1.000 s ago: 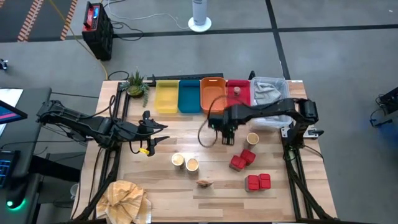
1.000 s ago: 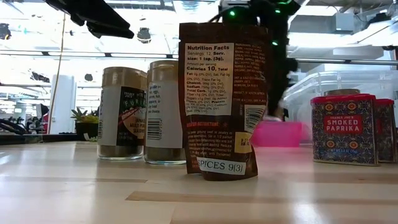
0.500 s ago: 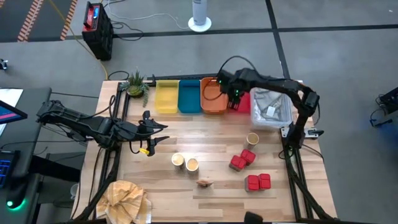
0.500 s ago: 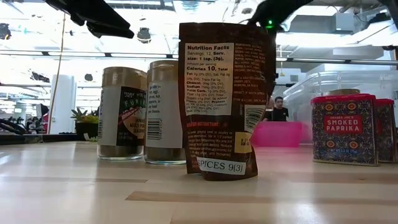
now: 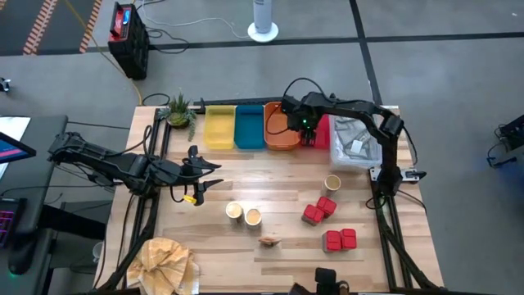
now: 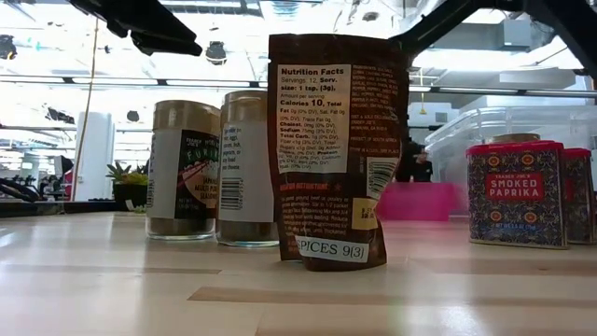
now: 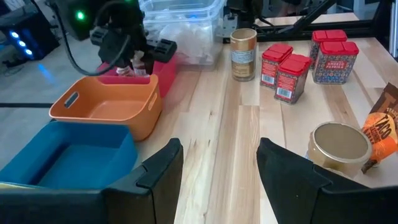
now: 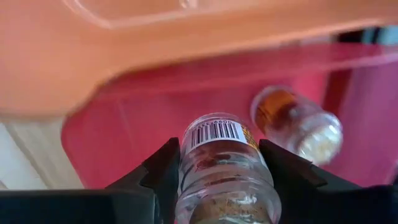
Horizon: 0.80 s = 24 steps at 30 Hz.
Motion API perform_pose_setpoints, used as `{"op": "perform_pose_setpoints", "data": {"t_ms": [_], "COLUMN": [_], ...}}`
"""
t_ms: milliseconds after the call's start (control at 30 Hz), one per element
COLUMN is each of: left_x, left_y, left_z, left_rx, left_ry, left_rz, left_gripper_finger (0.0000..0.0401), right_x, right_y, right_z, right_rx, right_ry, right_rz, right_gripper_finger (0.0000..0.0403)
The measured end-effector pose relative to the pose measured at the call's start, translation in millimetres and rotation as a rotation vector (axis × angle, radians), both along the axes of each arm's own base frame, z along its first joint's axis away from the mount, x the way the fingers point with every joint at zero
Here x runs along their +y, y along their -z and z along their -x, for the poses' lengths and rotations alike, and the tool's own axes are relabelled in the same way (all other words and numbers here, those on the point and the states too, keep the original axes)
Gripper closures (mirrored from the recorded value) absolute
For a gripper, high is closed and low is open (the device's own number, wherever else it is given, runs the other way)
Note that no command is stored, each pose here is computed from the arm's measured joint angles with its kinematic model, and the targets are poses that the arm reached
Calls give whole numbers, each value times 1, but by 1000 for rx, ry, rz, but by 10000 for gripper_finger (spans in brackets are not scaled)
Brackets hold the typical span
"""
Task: Sort spices by type
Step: Put the brown spice bottle into the red bin, then put the bottom left gold spice bottle into the yellow bin
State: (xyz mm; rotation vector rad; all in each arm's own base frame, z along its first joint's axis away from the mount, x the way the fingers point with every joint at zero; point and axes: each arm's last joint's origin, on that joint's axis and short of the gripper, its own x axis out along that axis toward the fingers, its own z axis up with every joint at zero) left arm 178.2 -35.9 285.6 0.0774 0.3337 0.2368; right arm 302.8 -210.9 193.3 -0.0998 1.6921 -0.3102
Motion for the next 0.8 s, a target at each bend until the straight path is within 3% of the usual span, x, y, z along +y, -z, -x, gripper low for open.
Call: {"op": "perform_pose_setpoints", "data": {"t_ms": [133,400,600,800], "left_x": [0,0,0,0], "left_y": [1,1,1,1], "left_z": [0,0,0,0], "left_rx": [11,13,11,11], "left_ry": [0,-1,-3,-4], "left_rz": [-3,0,7,7], "left_gripper_finger": [205,205,205,205], "right_x": [-7,-12,-11,-9], "right_y": [6,6,3,-16], "right_z": [3,5,5,9], "right_rx": [13,-13,-22,-56], "right_ry": [8,21,26,38], "right_rz": [-23,-31,-23,17], "right_gripper_finger": [187,118,110,109]}}
